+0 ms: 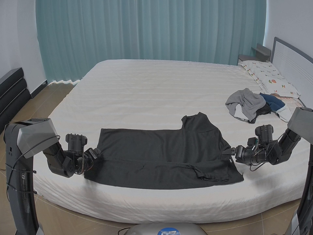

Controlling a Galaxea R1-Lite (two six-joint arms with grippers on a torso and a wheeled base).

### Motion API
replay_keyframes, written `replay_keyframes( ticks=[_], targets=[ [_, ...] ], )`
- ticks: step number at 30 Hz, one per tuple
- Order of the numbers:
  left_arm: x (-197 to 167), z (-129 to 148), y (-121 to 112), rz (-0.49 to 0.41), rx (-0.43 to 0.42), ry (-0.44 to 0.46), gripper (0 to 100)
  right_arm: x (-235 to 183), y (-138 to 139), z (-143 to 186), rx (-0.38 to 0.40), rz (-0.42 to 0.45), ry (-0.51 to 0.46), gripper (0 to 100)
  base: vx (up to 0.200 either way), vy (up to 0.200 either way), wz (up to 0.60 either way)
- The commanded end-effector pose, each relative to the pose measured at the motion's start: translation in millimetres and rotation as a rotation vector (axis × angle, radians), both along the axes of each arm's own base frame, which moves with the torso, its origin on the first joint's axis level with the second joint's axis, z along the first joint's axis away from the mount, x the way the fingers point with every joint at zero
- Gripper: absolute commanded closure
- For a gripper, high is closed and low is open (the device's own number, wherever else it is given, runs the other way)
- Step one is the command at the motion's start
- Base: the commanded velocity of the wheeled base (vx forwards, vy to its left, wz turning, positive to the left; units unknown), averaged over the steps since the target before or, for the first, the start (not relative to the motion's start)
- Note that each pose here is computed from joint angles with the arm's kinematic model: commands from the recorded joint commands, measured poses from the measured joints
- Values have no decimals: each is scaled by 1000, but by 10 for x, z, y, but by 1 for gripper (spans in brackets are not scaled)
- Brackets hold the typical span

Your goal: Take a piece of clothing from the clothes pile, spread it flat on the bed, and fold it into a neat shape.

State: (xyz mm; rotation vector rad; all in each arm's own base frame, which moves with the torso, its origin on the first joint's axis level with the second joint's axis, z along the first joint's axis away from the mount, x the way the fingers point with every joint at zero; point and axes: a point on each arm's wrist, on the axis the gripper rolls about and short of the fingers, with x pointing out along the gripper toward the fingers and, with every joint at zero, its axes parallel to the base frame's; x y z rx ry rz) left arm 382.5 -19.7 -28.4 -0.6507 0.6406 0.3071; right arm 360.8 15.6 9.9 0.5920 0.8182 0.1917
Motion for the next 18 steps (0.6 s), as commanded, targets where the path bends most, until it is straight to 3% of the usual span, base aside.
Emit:
replay_keyframes(
  ticks=[1, 8, 10, 11, 13, 15, 18],
  targets=[
    [-63, 263, 119, 21, -28, -46, 0, -152, 12, 230, 51, -39, -12, 0, 0, 0, 0],
    [-133, 463, 183, -7, -122, -68, 0, -406, 8, 302, 170, -137, 73, 0, 0, 0, 0],
    [-172, 531, 169, -37, -227, -58, 0, -445, 11, 292, 258, -189, 106, 0, 0, 0, 0],
    [-174, 534, 167, -40, -234, -56, 0, -446, 11, 287, 263, -192, 109, 0, 0, 0, 0],
    [-257, 603, 177, -92, -321, -27, 0, -471, 9, 191, 353, -216, 143, 0, 0, 0, 0],
    [-288, 635, 207, -105, -347, -21, 0, -509, 14, 51, 379, -208, 166, 0, 0, 0, 0],
    [-298, 620, 217, -96, -361, -13, 0, -536, 21, -16, 375, -201, 125, 0, 0, 0, 0]
  ],
)
